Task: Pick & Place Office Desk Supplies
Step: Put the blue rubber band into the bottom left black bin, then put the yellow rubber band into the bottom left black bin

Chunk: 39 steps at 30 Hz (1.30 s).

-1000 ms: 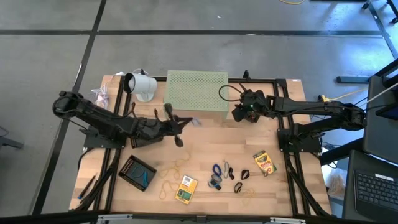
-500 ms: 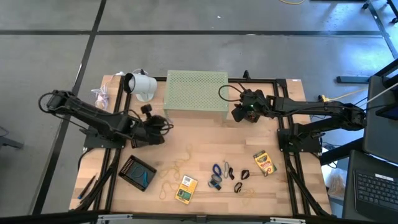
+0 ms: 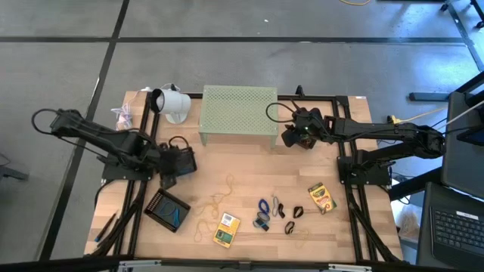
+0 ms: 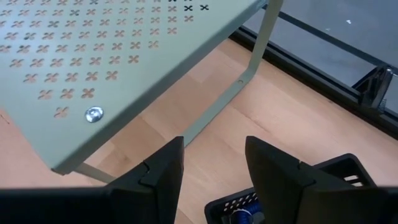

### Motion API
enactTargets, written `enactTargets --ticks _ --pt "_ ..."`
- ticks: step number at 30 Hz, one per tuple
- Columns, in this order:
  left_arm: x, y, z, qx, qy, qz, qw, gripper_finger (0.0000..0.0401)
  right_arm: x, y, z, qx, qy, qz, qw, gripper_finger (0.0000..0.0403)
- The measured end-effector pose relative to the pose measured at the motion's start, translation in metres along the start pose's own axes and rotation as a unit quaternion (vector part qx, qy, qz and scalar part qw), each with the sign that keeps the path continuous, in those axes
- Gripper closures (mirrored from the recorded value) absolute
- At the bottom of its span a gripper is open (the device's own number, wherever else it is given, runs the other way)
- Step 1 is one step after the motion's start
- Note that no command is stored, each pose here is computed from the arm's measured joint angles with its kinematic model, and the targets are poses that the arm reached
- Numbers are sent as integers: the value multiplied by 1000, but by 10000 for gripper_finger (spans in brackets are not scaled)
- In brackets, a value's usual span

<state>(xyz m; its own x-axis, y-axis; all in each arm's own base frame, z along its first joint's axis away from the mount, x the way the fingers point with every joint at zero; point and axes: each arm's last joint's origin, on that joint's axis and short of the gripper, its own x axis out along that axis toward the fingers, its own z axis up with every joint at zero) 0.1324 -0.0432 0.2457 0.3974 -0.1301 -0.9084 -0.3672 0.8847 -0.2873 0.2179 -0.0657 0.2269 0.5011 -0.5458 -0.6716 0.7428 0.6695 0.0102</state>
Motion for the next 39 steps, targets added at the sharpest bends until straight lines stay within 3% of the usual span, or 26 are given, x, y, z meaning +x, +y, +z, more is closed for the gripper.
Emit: enactTargets --ticks 4,7,20,29,35,39 --pt "-3 -10 -11 3 77 -81 994 399 0 0 0 0 -2 -5 1000 227" --pt "-3 -16 -18 4 112 -104 988 399 0 0 0 0 -2 -5 1000 227" --pt "3 -33 -32 4 154 -100 983 389 0 0 0 2 -2 -5 1000 227" --pt "4 -36 -37 -62 174 -84 979 354 0 0 0 2 -2 -3 1000 227" --pt "4 -37 -38 -65 164 -81 981 329 0 0 0 7 -1 4 1000 227" --pt "5 -43 -29 -20 56 -85 995 324 0 5 0 18 25 76 997 227"
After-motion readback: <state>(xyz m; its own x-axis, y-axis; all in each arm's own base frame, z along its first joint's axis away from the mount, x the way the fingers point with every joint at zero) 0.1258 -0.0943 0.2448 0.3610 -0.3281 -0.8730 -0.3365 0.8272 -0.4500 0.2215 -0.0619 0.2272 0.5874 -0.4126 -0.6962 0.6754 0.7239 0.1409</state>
